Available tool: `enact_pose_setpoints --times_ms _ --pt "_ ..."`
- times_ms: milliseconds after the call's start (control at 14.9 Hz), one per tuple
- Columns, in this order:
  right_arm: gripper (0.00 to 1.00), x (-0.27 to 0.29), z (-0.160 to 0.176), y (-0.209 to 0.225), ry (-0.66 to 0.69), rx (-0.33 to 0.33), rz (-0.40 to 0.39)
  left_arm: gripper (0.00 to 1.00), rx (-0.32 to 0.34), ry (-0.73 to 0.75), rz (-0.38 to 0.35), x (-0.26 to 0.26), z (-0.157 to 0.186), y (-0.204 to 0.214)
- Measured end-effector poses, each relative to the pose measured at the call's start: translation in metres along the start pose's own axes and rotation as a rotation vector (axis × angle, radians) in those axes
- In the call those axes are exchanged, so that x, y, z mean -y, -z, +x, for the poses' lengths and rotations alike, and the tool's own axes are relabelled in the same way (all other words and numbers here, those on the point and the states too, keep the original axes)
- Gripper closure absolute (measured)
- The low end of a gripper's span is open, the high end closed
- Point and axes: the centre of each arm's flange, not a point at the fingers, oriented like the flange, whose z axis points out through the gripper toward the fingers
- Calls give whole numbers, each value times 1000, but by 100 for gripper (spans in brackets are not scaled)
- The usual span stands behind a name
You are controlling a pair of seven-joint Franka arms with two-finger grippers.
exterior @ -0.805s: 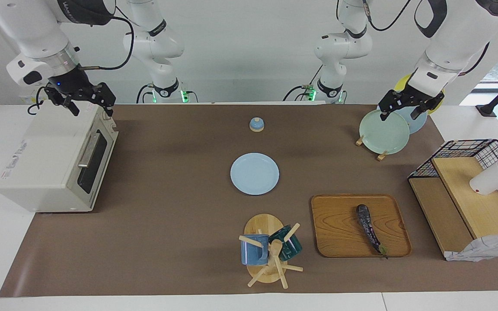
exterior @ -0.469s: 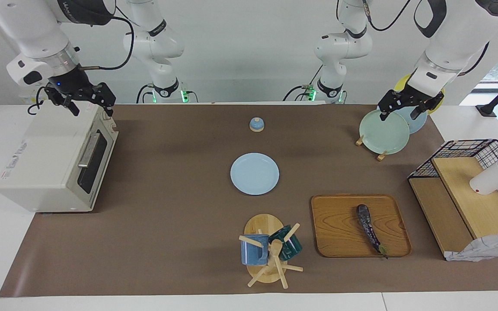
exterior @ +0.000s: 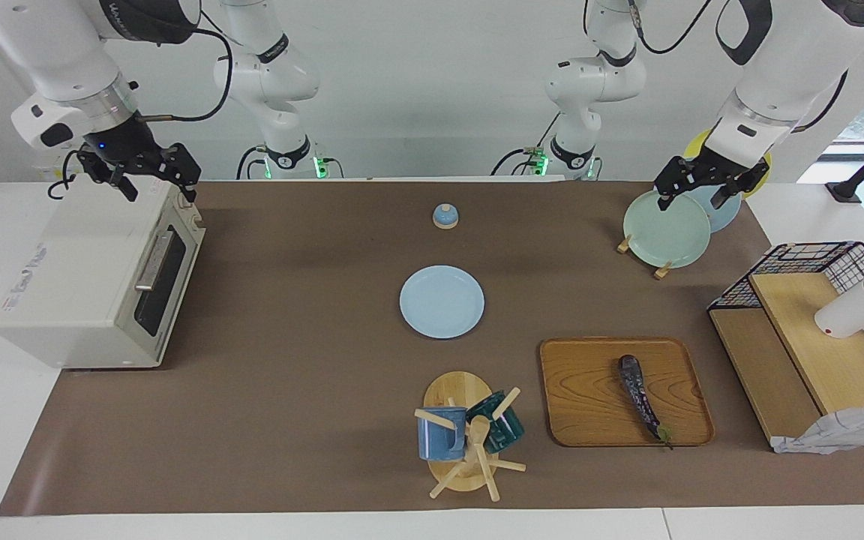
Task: Put eggplant into oven
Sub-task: 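Reach the left gripper toward the eggplant on the wooden tray, then grasp the purple eggplant with the left gripper and lift it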
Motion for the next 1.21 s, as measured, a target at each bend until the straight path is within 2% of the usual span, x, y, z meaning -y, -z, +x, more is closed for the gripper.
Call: enact_pose_setpoints --times_ms 134,268,469,738,1006,1207 --pt "0 0 0 0 0 0 0 0 -34 0 -2 0 4 0" --pt "0 0 0 0 0 0 0 0 -35 -1 -12 -2 7 -4" --pt "0 0 0 0 0 0 0 0 -19 3 -51 -5 16 -18" --pt "0 0 0 0 0 0 0 0 13 6 -68 -5 33 -44" --pt "0 0 0 0 0 0 0 0 49 9 -79 -3 61 -75" --pt "0 0 0 0 0 0 0 0 52 14 -87 -1 84 -108"
